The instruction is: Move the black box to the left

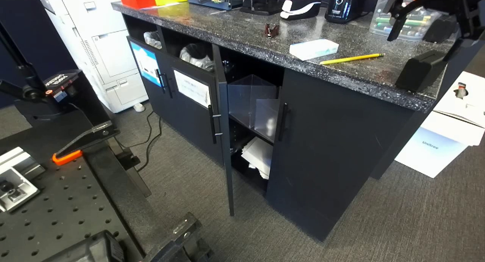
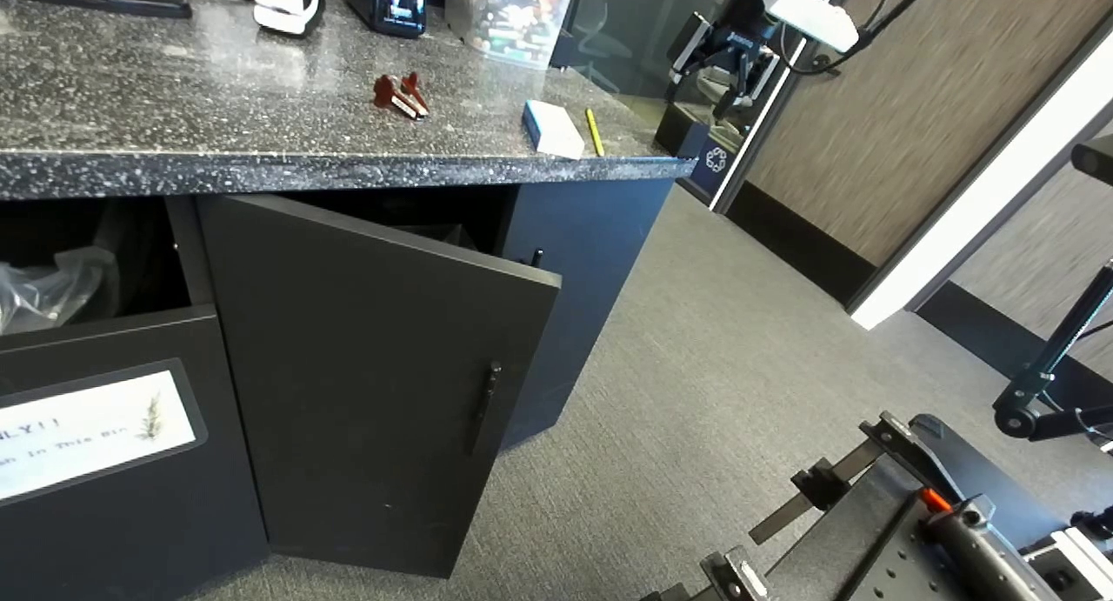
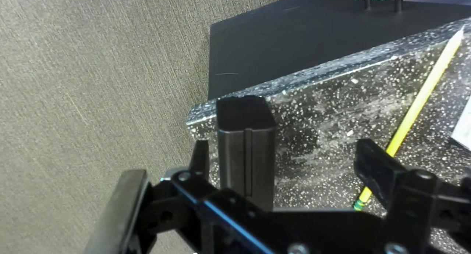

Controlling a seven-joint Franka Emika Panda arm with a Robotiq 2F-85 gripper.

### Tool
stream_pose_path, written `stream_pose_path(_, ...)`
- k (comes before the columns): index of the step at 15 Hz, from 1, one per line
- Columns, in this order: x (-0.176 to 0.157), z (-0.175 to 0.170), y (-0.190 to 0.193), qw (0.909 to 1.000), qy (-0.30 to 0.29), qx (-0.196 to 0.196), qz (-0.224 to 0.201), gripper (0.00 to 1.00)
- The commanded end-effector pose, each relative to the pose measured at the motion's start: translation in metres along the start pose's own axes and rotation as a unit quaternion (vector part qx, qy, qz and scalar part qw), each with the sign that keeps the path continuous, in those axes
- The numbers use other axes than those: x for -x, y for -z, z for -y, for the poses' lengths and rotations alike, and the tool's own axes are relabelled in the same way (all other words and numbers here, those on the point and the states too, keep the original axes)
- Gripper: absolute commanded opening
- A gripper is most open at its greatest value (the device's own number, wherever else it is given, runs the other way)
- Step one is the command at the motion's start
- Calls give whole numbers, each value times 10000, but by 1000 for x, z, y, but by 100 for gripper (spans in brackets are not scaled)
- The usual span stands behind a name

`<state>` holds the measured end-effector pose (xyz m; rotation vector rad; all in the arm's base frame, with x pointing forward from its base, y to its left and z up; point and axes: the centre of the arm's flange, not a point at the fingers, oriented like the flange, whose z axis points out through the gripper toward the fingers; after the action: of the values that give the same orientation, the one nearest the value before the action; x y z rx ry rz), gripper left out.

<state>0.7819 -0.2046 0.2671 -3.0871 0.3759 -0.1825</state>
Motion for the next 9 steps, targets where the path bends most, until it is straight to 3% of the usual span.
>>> stream_pose_path(1,-75,-1,-17,9992,-336,190,104,100)
stream_pose_path(6,-79,-8,-22,9960,-746,462,185,100)
stream_pose_path(7,-79,-9,-25,9955,-769,509,195,75)
stream_pose_path(9,-78,-10,-29,9949,-794,588,217,65)
